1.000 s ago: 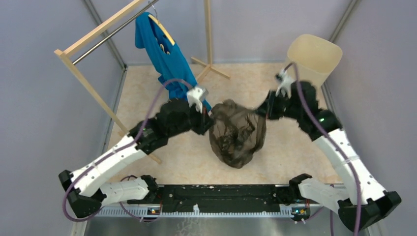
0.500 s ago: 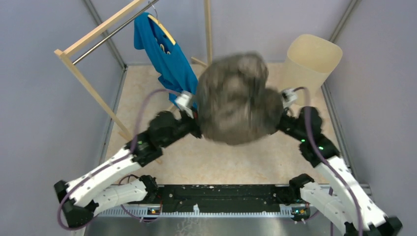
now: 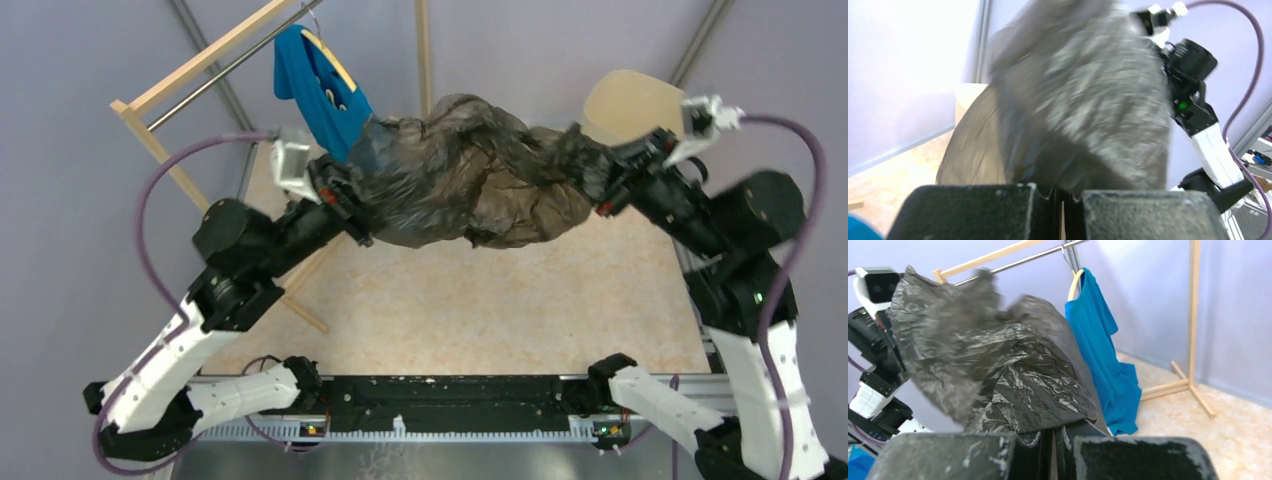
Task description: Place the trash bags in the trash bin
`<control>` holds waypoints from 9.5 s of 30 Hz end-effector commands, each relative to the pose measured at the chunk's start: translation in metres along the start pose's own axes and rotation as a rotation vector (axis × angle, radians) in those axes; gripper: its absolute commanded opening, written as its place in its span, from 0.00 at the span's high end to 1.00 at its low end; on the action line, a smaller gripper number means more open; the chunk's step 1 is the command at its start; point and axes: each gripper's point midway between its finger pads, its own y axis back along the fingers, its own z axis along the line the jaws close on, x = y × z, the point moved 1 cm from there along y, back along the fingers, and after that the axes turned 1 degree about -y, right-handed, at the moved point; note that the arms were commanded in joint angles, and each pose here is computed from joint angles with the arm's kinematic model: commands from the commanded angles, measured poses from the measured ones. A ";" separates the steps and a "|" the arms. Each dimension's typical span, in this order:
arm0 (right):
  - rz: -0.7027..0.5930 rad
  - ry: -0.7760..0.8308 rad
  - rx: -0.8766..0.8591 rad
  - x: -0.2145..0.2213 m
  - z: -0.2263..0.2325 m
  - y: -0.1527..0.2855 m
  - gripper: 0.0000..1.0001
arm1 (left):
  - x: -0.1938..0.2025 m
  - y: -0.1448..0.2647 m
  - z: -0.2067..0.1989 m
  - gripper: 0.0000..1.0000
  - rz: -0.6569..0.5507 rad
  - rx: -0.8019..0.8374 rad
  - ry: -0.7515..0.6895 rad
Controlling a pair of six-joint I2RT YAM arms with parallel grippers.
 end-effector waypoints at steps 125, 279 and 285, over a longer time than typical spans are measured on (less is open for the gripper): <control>0.760 -0.183 -0.273 0.363 0.014 0.041 0.83 | 0.291 0.155 0.154 0.02 0.471 -0.867 0.582; 0.175 0.097 0.498 0.091 -0.088 0.052 0.24 | 0.097 0.164 0.122 1.00 0.066 -0.659 -0.107; 0.086 0.202 0.888 0.051 -0.155 0.037 0.22 | 0.101 0.156 0.122 1.00 0.078 -0.616 -0.163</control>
